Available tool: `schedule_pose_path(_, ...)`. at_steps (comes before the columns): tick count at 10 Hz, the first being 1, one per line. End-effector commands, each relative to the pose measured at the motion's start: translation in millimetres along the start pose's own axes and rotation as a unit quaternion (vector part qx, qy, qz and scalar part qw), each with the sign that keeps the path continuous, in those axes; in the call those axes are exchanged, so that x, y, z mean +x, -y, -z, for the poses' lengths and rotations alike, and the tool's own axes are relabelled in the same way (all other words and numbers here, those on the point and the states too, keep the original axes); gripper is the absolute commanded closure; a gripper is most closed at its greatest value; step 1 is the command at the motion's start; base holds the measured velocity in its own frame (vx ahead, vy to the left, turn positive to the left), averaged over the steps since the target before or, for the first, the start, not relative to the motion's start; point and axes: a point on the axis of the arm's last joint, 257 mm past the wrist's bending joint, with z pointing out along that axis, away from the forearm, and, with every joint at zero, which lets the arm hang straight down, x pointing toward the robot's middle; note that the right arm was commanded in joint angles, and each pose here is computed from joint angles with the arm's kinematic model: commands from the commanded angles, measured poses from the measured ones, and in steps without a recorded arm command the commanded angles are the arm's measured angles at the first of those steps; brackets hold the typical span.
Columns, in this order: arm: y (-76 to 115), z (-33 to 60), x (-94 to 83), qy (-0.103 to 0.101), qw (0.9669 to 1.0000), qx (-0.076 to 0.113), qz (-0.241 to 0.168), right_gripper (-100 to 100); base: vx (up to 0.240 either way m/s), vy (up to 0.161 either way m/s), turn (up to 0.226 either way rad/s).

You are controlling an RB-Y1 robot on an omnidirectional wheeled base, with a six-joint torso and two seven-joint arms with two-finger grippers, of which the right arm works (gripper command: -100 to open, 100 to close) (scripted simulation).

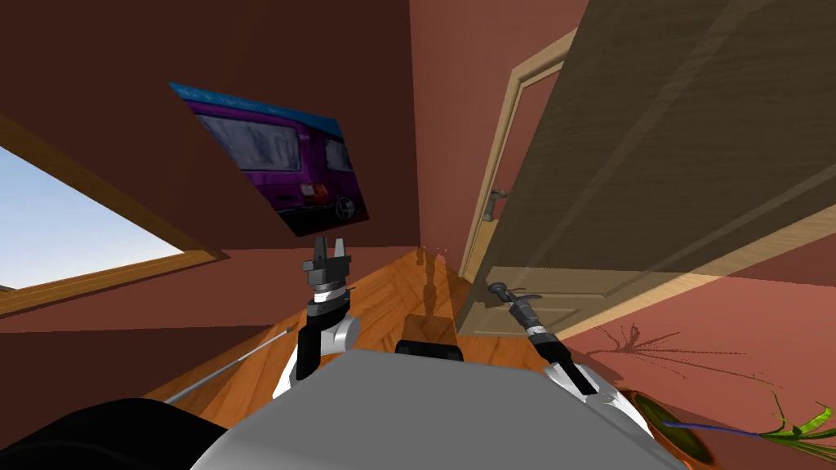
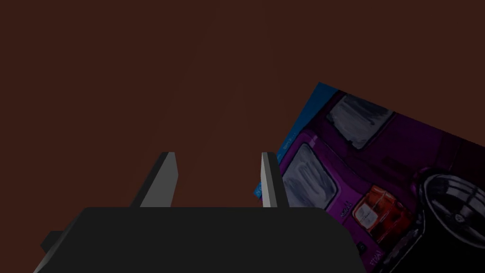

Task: Pull the door open

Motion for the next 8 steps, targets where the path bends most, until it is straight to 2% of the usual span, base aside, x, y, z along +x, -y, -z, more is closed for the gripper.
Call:
schedule_pose_path(1, -0.8, 8.2, 1.2, -0.009, 1.0, -0.003, 0.0, 100, -0.216, -0.098, 0.177)
schedule_pose_path(7, -2.5, 37.5, -4.5, -0.033, 0.9994, -0.007, 0.001, 100, -0.204, -0.09, 0.141)
schedule_pose_path(8, -0.6, 33.8, -2.0, -0.032, 0.9995, -0.005, 0.0, 100, -0.091, -0.033, 0.025)
